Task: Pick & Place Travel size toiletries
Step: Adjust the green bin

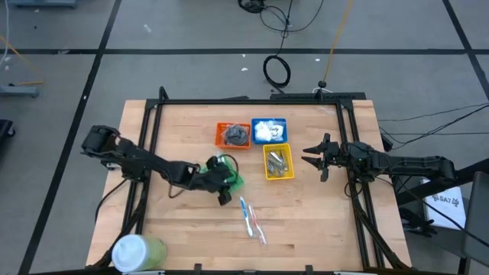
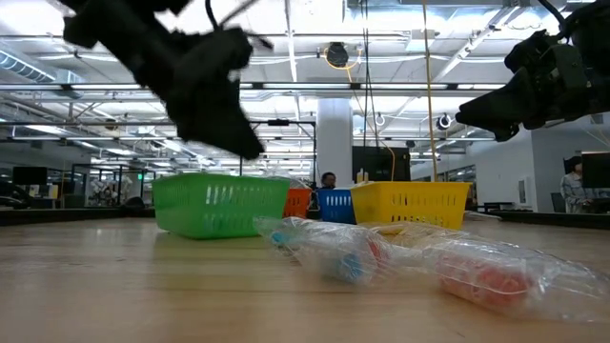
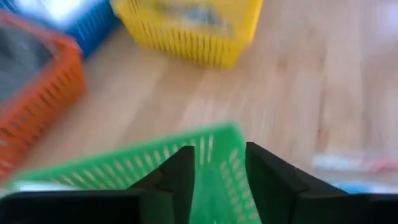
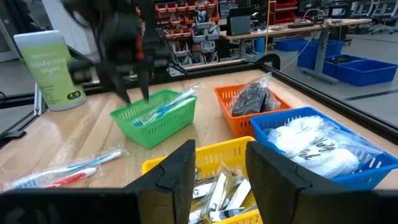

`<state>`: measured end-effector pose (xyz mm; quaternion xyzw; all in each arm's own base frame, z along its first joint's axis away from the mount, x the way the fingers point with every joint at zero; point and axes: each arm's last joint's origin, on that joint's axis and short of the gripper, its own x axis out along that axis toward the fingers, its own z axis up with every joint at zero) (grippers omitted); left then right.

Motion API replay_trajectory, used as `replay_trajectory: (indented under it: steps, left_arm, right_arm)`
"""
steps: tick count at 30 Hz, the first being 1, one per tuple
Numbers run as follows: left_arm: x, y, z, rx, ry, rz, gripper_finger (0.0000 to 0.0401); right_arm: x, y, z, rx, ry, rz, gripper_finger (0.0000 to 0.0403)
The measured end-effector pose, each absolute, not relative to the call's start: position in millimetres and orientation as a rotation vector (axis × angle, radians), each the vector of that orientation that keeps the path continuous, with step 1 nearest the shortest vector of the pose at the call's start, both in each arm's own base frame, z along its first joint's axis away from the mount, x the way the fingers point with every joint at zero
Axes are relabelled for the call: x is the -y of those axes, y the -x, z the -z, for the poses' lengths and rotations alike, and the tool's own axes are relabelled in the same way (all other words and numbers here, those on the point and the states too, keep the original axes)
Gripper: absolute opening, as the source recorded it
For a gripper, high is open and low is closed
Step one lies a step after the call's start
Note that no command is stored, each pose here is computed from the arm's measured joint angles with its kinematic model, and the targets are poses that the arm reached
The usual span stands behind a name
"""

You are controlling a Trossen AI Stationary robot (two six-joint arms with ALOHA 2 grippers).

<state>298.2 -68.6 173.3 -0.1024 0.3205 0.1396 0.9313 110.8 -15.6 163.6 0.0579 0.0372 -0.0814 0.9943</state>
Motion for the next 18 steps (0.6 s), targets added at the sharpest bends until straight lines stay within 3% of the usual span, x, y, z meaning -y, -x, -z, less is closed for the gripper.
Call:
replay_trajectory:
  steps: [4,8,14,18]
  left_arm:
    - [64,-284,-205,-0.581,0.236,-0.321,0.0163]
    - [61,-259,-214,-0.66,0.392,-0.416,0.0167]
    - [69,-221,-194,-0.916,0.541,-0.675,0.0137]
    - [80,-217,-183,-0.96,0.571,-0.743,0.0112]
  right_arm:
    - [16,-111,-164,-0.074,-0.116,0.163,0.013]
    - [16,-111,-164,-0.074,-0.116,0.163,0.013]
    - [16,-111,-164,-0.075,-0.116,0.163,0.013]
    - [16,-111,-164,-0.074,-0.116,0.163,0.013]
